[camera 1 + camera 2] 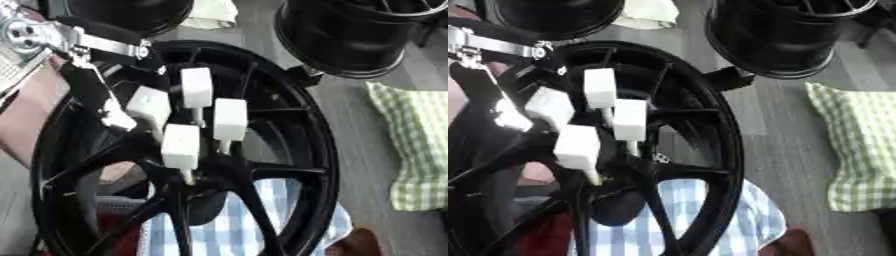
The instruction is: Pull the pin out of the wheel hub.
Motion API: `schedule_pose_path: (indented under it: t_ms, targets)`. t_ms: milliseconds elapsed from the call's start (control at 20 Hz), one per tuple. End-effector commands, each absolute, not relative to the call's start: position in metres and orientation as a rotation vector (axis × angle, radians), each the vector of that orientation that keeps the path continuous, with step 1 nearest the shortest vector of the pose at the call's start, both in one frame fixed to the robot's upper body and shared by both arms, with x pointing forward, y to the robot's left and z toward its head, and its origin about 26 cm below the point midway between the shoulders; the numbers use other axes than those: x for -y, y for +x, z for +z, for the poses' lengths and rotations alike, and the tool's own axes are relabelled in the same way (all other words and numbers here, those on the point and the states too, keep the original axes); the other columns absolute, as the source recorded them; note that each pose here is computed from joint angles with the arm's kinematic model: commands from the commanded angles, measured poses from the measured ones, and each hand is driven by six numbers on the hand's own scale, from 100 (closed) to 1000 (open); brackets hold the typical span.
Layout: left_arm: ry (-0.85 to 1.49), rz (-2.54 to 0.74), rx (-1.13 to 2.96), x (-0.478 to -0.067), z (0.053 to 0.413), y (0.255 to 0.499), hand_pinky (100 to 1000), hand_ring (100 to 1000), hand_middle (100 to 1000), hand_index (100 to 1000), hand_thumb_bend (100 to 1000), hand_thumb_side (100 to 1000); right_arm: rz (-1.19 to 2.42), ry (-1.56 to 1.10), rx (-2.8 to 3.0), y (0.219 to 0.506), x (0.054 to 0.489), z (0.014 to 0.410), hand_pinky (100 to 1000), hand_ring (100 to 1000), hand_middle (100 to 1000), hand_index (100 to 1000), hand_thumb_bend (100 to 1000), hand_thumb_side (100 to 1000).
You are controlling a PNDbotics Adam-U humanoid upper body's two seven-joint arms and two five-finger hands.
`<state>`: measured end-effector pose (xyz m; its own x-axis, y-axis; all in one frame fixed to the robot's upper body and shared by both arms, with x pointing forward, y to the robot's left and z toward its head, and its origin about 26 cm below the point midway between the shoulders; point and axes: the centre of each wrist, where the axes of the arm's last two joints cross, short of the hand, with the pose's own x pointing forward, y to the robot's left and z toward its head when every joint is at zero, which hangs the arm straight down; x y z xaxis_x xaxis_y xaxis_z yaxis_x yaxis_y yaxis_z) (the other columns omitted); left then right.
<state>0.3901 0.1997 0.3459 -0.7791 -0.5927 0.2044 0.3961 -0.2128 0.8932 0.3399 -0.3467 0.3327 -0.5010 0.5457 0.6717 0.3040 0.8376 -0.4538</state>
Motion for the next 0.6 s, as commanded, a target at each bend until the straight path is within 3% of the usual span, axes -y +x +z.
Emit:
schedule_pose_path:
  t_ms: [50, 600]
  targets:
    - [0.283, -2.015, 1.468, -0.205, 0.367, 0.382, 746, 579, 396, 528, 302, 172, 0.325, -0.647, 2.153, 0.336, 0.353, 0.344, 809, 672, 666, 740, 100, 762]
    - [0.387, -1.971, 1.525, -0.228, 0.392, 0.366, 739, 528, 302, 458, 263, 125, 0.301, -0.666, 2.162, 0.335, 0.357, 0.345, 810, 673, 668, 740, 100, 759]
